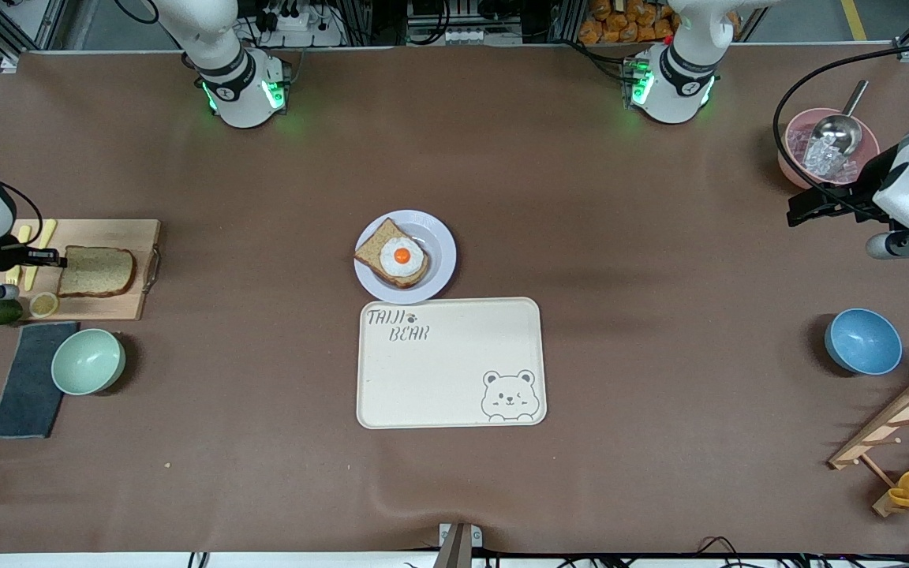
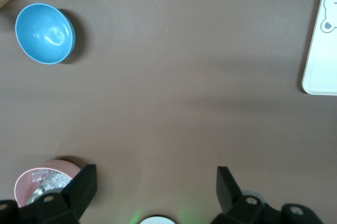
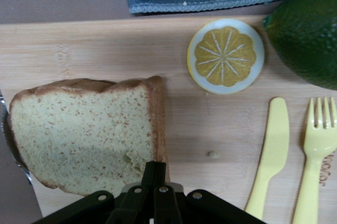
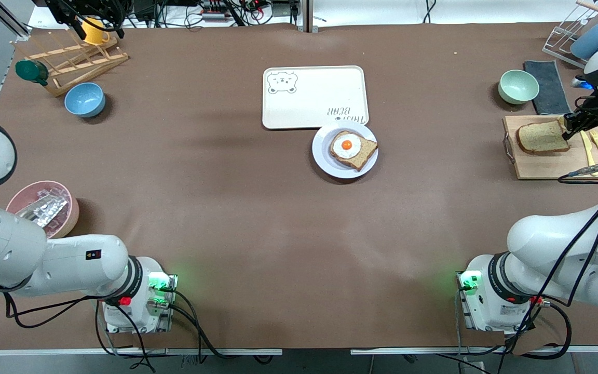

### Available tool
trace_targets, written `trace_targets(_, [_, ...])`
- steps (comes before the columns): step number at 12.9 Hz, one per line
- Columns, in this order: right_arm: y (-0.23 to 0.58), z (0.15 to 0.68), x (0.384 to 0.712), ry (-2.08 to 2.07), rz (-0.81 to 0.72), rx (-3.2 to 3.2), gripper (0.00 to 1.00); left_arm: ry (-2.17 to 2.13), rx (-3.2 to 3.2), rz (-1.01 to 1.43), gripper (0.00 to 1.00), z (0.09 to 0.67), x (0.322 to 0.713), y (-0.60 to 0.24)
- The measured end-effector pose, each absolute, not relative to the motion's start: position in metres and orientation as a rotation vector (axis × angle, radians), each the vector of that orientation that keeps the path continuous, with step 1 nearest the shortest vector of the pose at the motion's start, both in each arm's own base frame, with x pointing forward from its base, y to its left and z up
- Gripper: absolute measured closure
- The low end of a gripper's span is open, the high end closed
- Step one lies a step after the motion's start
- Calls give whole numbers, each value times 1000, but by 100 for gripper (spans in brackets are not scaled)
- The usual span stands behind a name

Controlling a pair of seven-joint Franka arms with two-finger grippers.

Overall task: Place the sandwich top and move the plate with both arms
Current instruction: 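Lower the right gripper and grasp the bread slice edge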

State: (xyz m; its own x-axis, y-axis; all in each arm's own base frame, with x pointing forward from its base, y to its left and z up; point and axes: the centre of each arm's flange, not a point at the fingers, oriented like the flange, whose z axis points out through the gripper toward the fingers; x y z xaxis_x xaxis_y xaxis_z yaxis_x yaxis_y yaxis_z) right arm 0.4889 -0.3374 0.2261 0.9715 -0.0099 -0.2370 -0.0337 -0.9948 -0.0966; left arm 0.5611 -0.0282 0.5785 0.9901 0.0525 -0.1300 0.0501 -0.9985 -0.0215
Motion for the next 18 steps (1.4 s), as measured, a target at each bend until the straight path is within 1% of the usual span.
trace_targets(9, [-330,276,523,9,413,-2972,99,-82,-3116,206,0,576,561,-28])
trace_targets(14, [-327,288,525,3,436,-2960,99,-80,-3116,207,0,575,562,-28])
trace_targets(18, [-322,312,529,13,437,-2936,99,-69,-3118,194,0,575,563,-32])
